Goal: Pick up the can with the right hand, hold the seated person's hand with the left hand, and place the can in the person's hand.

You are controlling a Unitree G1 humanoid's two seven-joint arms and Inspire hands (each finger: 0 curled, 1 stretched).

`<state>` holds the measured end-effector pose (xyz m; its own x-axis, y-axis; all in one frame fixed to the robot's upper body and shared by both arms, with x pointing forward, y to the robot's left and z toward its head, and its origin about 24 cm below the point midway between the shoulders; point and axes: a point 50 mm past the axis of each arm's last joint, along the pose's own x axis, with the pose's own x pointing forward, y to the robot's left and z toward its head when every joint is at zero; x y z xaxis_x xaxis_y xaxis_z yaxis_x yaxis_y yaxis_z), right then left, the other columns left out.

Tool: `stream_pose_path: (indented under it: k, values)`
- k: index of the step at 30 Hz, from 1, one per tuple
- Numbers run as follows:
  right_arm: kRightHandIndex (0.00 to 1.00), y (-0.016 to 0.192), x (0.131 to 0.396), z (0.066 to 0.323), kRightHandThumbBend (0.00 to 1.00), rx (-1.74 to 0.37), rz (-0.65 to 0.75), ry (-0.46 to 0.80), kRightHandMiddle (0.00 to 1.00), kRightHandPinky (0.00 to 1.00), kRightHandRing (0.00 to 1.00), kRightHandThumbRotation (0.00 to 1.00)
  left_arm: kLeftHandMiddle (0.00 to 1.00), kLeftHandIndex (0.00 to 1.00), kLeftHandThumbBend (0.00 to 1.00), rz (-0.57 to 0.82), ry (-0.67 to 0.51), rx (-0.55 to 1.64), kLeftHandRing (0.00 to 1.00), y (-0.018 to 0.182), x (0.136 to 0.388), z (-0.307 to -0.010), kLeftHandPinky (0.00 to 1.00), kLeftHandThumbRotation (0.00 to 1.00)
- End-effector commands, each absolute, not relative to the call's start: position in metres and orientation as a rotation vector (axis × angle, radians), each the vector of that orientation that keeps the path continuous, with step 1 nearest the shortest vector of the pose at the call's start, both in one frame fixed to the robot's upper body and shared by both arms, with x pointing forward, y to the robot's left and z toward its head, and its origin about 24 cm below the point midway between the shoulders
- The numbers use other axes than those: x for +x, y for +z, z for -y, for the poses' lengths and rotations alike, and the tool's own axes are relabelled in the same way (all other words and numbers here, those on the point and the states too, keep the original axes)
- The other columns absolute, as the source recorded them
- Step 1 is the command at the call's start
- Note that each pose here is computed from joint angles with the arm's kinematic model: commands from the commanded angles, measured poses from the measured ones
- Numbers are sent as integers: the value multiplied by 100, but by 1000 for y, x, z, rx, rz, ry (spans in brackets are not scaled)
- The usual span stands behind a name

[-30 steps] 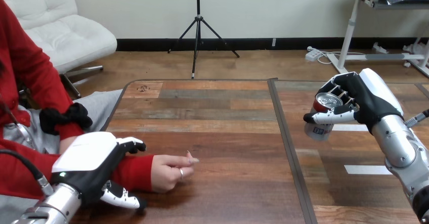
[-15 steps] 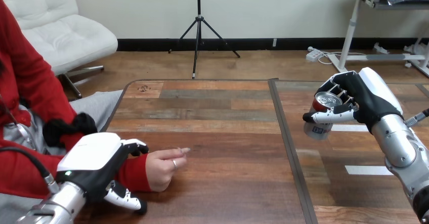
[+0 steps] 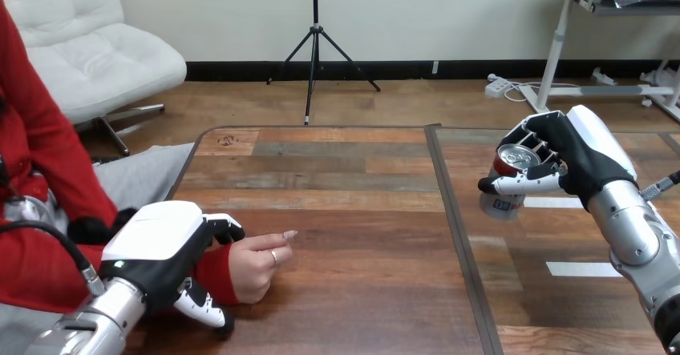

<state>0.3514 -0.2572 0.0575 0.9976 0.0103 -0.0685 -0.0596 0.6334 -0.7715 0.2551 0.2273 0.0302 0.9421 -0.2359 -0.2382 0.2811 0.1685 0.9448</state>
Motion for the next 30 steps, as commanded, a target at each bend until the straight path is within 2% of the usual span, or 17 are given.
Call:
stream_pose_path:
  k: [1,21,30]
  values:
    - [48,94,366,252,72,-862,96,-8,46,38,42,0,70,68,93,-13,-319,1361,66,38,267,-230,56,3]
    - [48,95,366,251,71,-859,105,-4,46,39,42,0,59,58,86,-27,-310,1361,55,31,273,-228,46,0]
    - [48,96,366,251,72,-857,106,-7,45,38,41,0,62,61,87,-46,-302,1395,57,28,275,-228,48,0]
